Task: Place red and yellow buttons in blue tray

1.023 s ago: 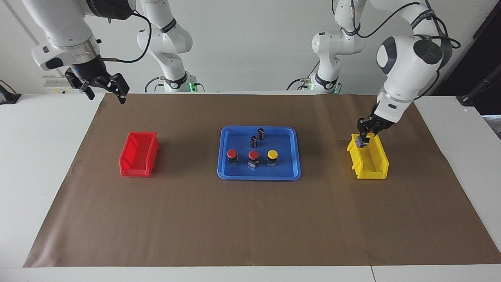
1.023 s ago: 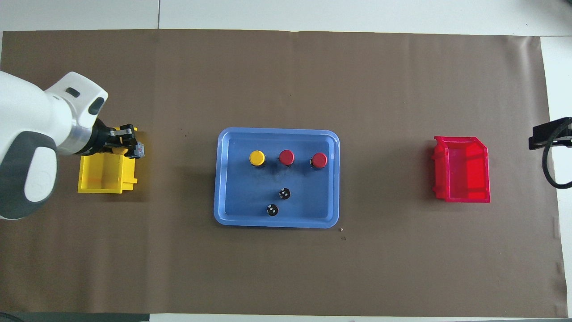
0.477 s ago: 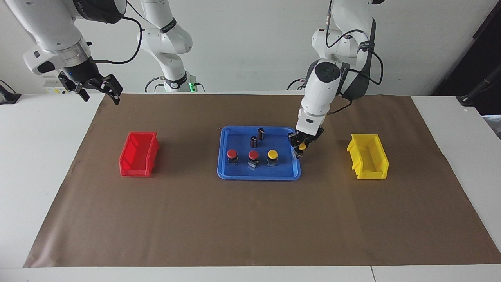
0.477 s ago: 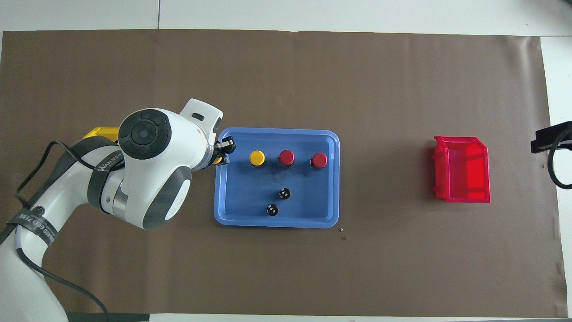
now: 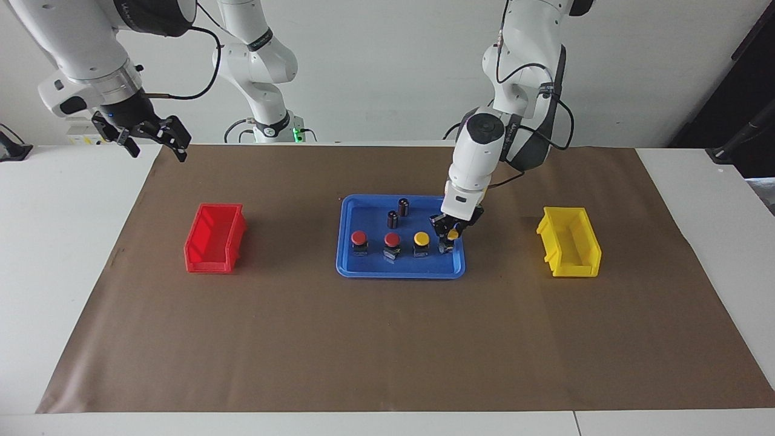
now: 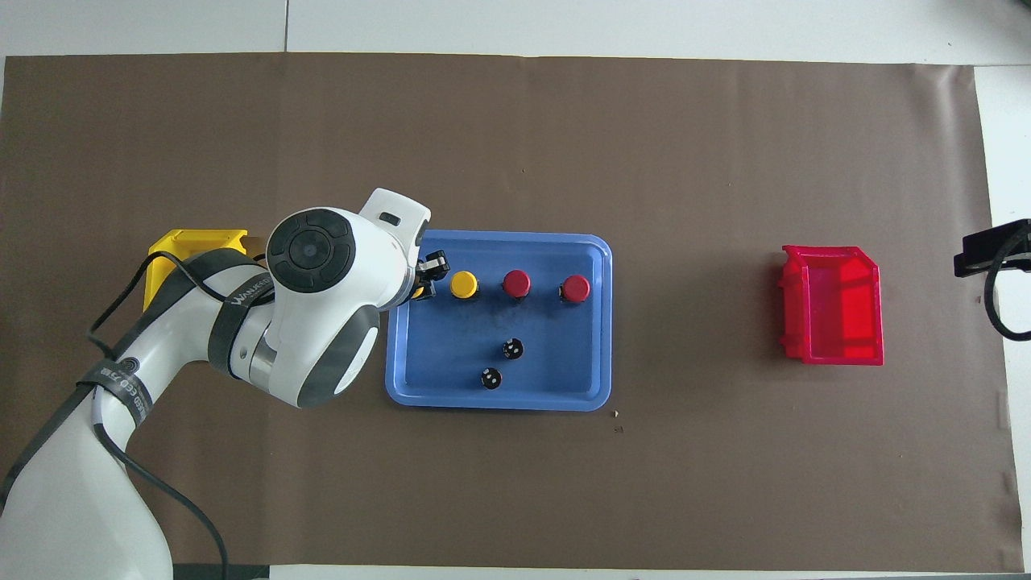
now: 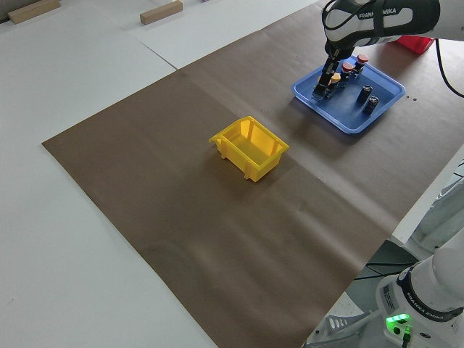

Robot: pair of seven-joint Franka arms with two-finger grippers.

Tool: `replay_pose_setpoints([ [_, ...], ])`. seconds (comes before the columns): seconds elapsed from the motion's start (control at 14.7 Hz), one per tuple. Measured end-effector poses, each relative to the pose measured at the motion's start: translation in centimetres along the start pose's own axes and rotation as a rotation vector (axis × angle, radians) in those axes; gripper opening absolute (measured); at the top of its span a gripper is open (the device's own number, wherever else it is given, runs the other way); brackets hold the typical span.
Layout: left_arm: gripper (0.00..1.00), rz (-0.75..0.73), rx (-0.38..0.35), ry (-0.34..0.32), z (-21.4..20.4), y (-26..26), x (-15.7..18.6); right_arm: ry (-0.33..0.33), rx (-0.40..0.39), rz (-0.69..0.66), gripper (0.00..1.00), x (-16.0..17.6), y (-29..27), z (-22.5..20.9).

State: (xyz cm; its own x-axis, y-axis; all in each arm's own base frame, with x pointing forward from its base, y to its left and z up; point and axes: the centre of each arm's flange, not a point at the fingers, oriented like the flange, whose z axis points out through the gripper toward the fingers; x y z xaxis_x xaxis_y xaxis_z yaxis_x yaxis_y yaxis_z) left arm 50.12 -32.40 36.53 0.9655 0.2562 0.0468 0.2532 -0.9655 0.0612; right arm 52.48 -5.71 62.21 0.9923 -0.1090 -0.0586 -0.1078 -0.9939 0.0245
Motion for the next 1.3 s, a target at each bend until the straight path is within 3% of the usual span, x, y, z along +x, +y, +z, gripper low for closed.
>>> replay_pose_setpoints([
  [0.14,0.41,0.003,0.004,0.000,1.1,0.1,0.2,0.008,0.018,0.005,1.00,0.0,0.1,0.1],
  [0.2,0.46,0.003,0.006,-0.002,1.5,0.1,0.2,0.010,0.019,0.008,1.00,0.0,0.3,0.2],
  [0.48,0.89,0.012,0.021,-0.009,1.2,0.2,0.2,0.007,0.020,-0.002,1.00,0.0,0.3,0.2],
  [0.55,0.94,0.029,0.040,-0.019,0.7,0.2,0.2,0.007,0.020,-0.004,1.00,0.0,0.3,0.2],
  [0.89,1.00,0.182,0.102,-0.063,-6.2,-1.8,2.4,0.007,0.020,-0.008,1.00,-0.1,0.1,0.2],
  [1.3,1.00,0.272,0.115,-0.097,-16.8,-12.5,6.2,0.004,0.020,-0.009,1.00,-0.2,0.0,0.2],
])
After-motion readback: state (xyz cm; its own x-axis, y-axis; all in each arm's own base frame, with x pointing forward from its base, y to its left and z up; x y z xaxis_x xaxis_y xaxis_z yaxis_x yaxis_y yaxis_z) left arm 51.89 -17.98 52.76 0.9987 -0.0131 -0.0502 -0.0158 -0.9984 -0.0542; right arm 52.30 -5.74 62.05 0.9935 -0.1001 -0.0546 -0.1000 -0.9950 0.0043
